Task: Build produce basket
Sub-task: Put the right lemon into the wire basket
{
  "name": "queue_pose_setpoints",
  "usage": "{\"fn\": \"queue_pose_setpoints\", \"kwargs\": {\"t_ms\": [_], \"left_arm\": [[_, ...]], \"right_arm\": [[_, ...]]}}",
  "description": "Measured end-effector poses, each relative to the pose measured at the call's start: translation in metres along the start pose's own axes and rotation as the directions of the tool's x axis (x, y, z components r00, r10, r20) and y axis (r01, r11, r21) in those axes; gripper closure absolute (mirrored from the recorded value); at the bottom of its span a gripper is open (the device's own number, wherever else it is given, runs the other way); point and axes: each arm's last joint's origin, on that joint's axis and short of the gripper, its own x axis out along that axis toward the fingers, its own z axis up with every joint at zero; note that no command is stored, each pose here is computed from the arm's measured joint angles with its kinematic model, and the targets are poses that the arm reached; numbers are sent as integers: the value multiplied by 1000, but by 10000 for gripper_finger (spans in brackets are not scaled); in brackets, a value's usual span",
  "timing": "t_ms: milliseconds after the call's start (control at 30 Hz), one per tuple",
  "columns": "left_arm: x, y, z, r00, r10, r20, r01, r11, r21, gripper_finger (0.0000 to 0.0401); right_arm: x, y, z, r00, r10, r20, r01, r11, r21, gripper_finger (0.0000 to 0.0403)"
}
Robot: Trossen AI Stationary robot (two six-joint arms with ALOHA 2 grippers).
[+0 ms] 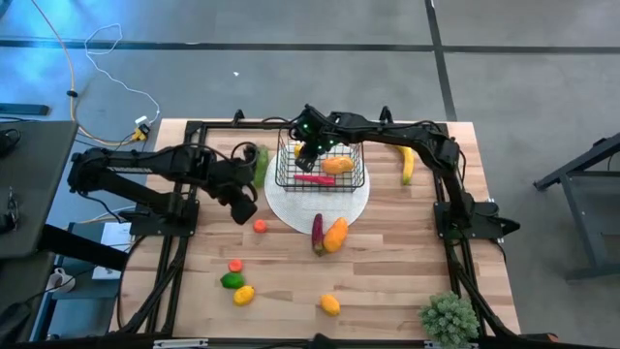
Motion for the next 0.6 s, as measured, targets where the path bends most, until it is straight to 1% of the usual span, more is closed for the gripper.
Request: {"fn": "queue_pose_setpoints", "kwargs": {"t_ms": [167, 367, 467, 600], "left_arm": [[1, -7, -7, 1000, -17, -20, 17, 999, 29, 272], [1, -14, -15, 999, -31, -38, 34, 997, 72, 272], [1, -17, -18, 998, -36, -45, 40, 995, 89, 271], [1, -19, -21, 998, -39, -51, 44, 994, 97, 271]], "right_arm": [[8, -5, 3, 1000, -3, 31, 3, 1000, 7, 288], [15, -10, 2, 1000, -9, 27, 9, 1000, 15, 287], [17, -10, 0, 1000, -10, 16, 10, 1000, 15, 274], [17, -10, 2, 1000, -10, 29, 10, 1000, 14, 245]]}}
